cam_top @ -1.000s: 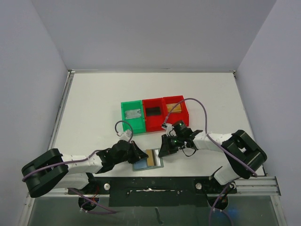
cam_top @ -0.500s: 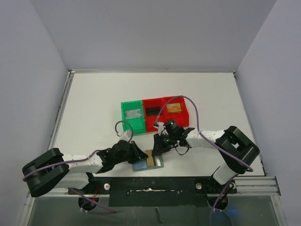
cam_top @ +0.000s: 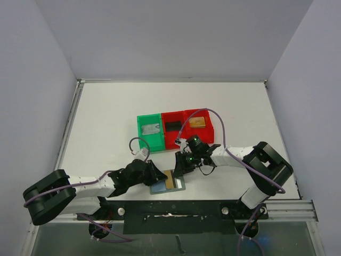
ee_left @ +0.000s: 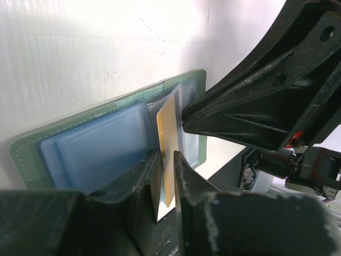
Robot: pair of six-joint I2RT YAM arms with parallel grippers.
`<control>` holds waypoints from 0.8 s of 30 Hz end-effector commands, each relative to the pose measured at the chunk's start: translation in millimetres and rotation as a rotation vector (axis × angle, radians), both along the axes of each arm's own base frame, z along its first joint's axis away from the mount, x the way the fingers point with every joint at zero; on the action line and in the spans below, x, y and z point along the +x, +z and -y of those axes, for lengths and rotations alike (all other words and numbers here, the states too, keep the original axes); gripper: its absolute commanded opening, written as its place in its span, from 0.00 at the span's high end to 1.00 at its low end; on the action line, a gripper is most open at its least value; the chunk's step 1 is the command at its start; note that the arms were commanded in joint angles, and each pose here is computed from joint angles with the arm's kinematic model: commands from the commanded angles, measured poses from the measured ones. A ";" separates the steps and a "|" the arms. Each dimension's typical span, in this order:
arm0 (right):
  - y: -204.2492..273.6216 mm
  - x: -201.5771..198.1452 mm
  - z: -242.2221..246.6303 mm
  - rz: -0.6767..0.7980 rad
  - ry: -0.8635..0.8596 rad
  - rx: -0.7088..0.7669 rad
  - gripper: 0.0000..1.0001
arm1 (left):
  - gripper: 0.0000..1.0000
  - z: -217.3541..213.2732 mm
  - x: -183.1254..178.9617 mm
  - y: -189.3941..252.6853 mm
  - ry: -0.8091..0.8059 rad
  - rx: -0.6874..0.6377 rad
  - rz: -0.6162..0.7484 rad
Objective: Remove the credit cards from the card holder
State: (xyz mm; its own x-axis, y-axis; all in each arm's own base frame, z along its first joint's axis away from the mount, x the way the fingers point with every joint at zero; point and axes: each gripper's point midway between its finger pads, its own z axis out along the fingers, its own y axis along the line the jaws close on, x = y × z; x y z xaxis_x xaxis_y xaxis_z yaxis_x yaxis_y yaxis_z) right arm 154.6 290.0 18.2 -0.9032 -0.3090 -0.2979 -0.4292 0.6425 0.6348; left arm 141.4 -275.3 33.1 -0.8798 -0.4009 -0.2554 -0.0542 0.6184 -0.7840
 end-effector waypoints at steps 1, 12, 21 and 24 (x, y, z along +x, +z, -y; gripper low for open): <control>-16.8 -1.6 13.7 -0.007 -0.006 -0.070 0.86 | 0.82 2.9 5.3 16.1 0.005 -0.047 0.048; -19.5 -1.7 15.4 -0.019 -0.012 -0.071 0.87 | 0.95 9.2 2.3 18.5 -0.021 -0.089 0.049; -26.8 -2.9 23.1 -0.038 -0.026 -0.098 0.88 | 1.00 -4.3 1.4 16.5 0.025 -0.089 0.046; -27.4 -2.4 23.4 -0.040 -0.028 -0.100 0.88 | 1.00 -9.5 0.9 13.0 0.030 -0.063 0.042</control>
